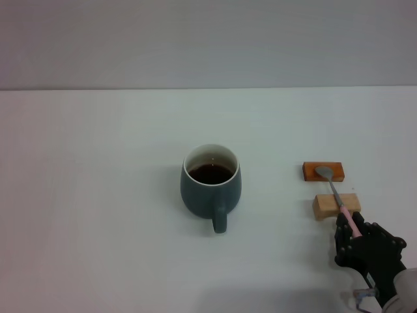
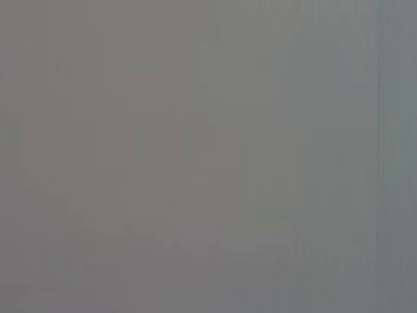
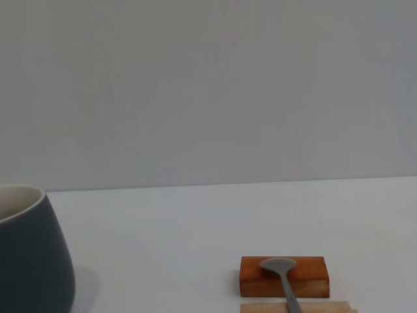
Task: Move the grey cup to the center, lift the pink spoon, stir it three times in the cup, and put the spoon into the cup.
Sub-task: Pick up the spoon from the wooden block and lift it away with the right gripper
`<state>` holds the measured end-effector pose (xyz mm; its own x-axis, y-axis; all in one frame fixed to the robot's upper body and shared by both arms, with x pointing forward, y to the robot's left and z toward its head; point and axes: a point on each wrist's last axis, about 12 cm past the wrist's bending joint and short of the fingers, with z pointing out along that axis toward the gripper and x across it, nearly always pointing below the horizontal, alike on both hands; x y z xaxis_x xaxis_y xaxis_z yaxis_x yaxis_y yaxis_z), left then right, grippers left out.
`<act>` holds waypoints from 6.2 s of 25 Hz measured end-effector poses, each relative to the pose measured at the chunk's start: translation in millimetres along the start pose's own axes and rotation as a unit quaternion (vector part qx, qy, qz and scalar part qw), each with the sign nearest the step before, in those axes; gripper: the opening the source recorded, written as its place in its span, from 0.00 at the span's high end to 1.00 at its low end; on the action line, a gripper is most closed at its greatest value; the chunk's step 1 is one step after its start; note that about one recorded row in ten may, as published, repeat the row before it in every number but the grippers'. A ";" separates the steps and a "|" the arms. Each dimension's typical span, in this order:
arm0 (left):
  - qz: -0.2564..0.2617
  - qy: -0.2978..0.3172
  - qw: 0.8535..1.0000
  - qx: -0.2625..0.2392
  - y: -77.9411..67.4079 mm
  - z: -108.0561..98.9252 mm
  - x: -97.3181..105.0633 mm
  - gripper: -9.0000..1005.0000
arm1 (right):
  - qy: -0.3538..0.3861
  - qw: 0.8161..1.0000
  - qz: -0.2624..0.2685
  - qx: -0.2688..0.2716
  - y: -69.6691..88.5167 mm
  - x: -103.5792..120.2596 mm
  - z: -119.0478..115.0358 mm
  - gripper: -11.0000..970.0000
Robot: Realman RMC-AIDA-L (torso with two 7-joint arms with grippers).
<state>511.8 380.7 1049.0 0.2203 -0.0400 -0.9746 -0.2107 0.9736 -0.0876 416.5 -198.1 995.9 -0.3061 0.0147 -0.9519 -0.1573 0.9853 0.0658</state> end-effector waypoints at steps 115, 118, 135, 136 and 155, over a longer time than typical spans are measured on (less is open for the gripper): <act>-0.004 0.000 1.000 -0.004 2.6 -1.3 -0.2 0.95 | 0.006 0.999 -0.014 -0.030 0.5 -5.7 8.9 0.75; -0.005 -0.001 1.000 -0.006 3.4 -1.3 -0.5 0.95 | 0.006 0.999 -0.013 -0.028 -0.1 -5.6 8.8 0.75; -0.004 -0.002 1.000 -0.005 3.2 -1.2 -0.7 0.95 | 0.008 1.000 -0.008 -0.024 -0.8 -3.8 7.4 0.75; -0.004 -0.002 1.000 -0.004 3.2 -1.2 -0.7 0.95 | 0.009 1.000 -0.008 -0.023 -0.6 -3.4 7.1 0.75; -0.003 -0.004 1.000 -0.005 4.0 -3.4 -0.9 0.94 | 0.010 1.000 -0.003 -0.015 -1.6 -2.6 5.9 0.79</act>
<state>507.6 383.9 1048.8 0.2294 -0.0444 -0.9723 -0.2190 0.9710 -0.0960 423.1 -198.8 996.5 -0.3244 0.0040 -0.9459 -0.1871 0.9800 0.0683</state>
